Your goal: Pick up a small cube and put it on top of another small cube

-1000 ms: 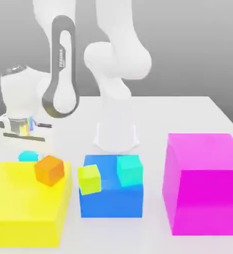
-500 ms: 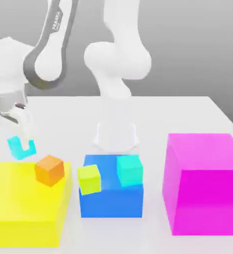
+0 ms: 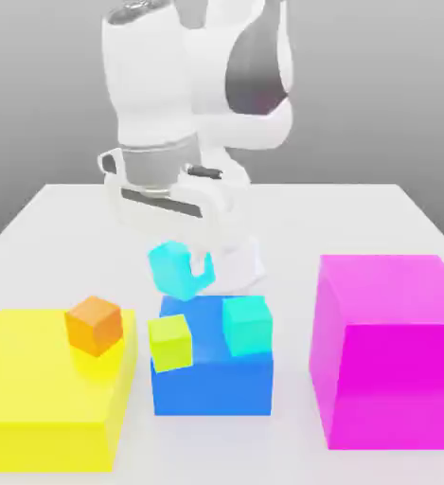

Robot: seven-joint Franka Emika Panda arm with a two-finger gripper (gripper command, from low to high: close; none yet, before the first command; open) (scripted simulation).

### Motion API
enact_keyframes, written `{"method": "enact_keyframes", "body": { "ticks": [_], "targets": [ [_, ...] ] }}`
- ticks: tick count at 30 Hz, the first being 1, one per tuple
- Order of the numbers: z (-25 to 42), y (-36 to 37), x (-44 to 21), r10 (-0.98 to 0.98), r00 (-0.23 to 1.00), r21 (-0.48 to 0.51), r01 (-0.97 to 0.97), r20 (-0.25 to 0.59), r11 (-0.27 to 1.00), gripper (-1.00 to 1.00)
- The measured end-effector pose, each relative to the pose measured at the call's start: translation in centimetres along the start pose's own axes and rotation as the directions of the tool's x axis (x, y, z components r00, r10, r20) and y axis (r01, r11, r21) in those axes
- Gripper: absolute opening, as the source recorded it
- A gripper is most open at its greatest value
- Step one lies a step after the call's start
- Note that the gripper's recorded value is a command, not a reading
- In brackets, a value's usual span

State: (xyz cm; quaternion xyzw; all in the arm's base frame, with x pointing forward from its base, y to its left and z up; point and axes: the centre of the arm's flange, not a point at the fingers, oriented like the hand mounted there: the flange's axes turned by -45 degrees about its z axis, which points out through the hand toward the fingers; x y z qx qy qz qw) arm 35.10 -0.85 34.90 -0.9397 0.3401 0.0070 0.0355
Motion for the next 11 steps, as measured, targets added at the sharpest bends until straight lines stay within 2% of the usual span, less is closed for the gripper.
{"method": "enact_keyframes", "body": {
  "ticks": [3,7,8,11],
  "targets": [
    [0.3,-2.5,-2.8,-0.030,0.999,-0.048,0.029,-0.026,0.998,-1.00],
    [4.5,-2.7,-3.0,-0.036,0.999,-0.060,0.034,-0.034,0.998,-1.00],
    [5.4,-2.6,-3.1,-0.036,0.999,-0.060,0.034,-0.034,0.998,1.00],
    [5.4,-2.6,-3.1,-0.036,0.999,-0.060,0.034,-0.034,0.998,1.00]
  ]
}}
